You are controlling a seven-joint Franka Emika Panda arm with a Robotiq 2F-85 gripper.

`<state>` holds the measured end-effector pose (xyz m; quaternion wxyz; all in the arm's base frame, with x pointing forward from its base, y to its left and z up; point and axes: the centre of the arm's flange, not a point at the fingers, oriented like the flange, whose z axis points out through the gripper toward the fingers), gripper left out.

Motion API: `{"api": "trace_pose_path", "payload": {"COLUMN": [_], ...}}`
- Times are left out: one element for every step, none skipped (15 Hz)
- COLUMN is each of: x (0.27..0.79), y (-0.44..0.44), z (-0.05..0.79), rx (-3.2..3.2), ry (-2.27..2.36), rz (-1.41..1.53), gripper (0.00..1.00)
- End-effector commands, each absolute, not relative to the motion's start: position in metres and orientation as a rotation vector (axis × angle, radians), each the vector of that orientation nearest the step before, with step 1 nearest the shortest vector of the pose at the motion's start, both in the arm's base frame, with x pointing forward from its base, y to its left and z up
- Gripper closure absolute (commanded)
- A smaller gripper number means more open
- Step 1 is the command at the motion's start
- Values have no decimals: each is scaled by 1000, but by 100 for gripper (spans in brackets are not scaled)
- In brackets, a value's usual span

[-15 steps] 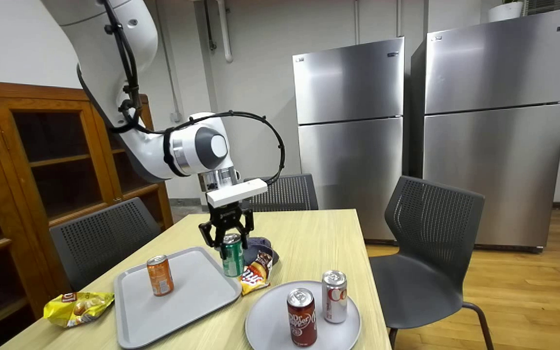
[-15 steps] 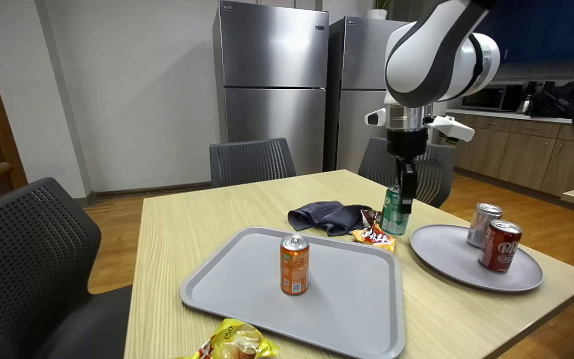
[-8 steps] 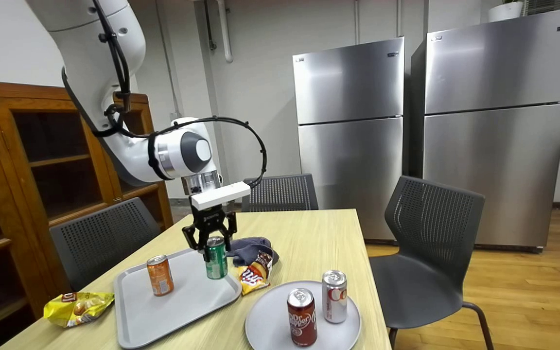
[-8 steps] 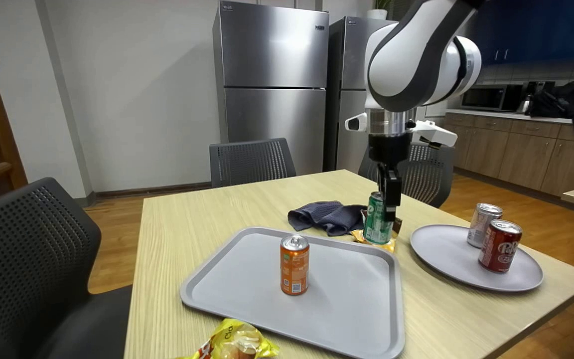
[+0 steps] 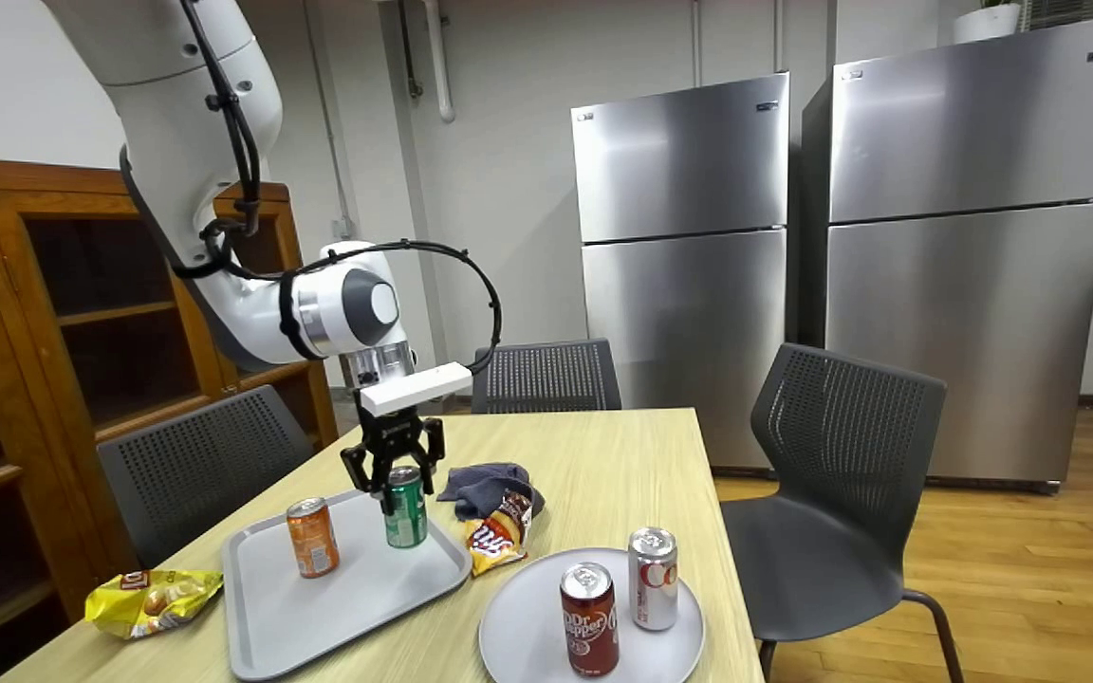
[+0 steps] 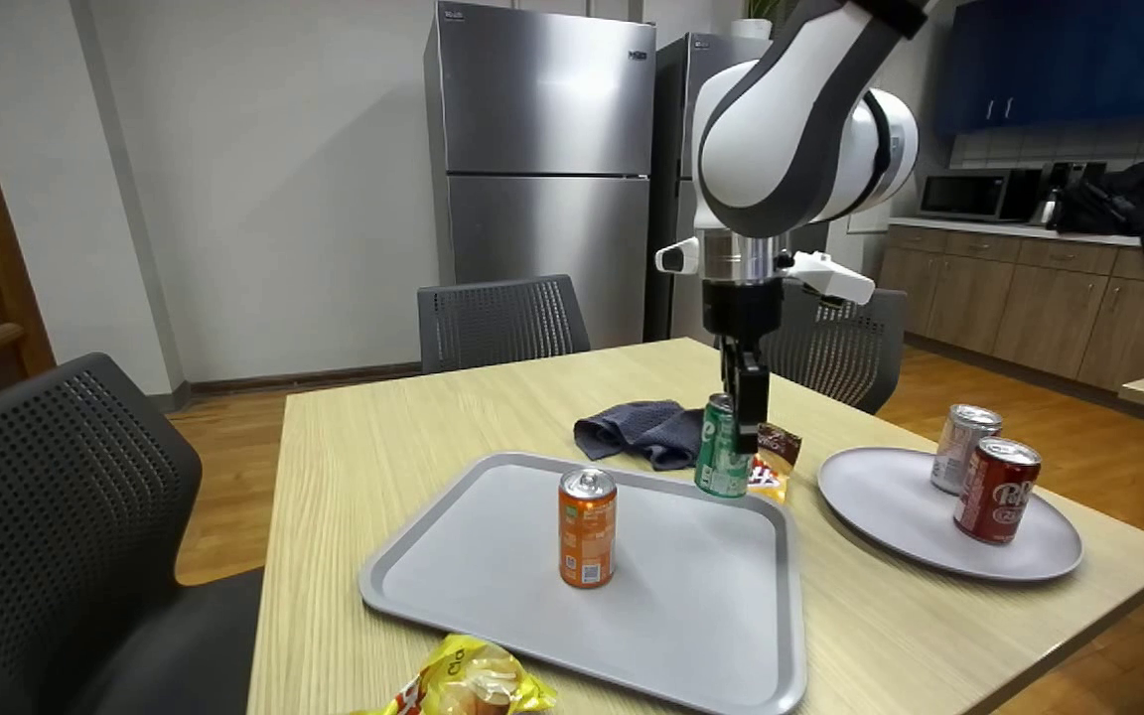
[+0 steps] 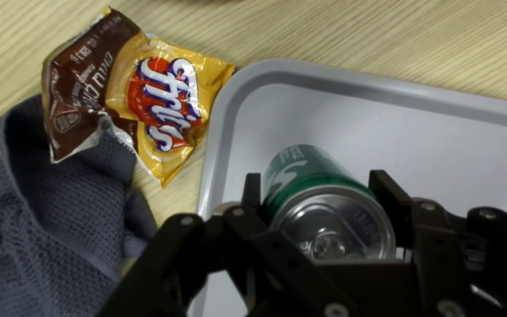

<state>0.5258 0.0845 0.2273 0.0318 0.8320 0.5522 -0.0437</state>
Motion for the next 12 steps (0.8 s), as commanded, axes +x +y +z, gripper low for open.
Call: {"api": "trace_pose_path", "payload": {"x": [542,544,546,549,551,553,557,559,563,566,569,571], "y": [99,102,106,110,114,117,122,126,131,135,140,144], "z": [223,221,219,218,218,216,215,214,213,212,211,209], "rx": [2547,2547,2547,2544,2538,2534,2528,2522,2515,2506,2499,2495], "ry": [1704,1710,1714,1718,1723,1725,1727,1729,1731,1733,1734,1731], "rz": [-129,-128,-129,-129,-122,-120,-117,-114,-108,-103,-102,-98], "gripper": [62,62,62,62,62,62,62,62,62,62,62,62]}}
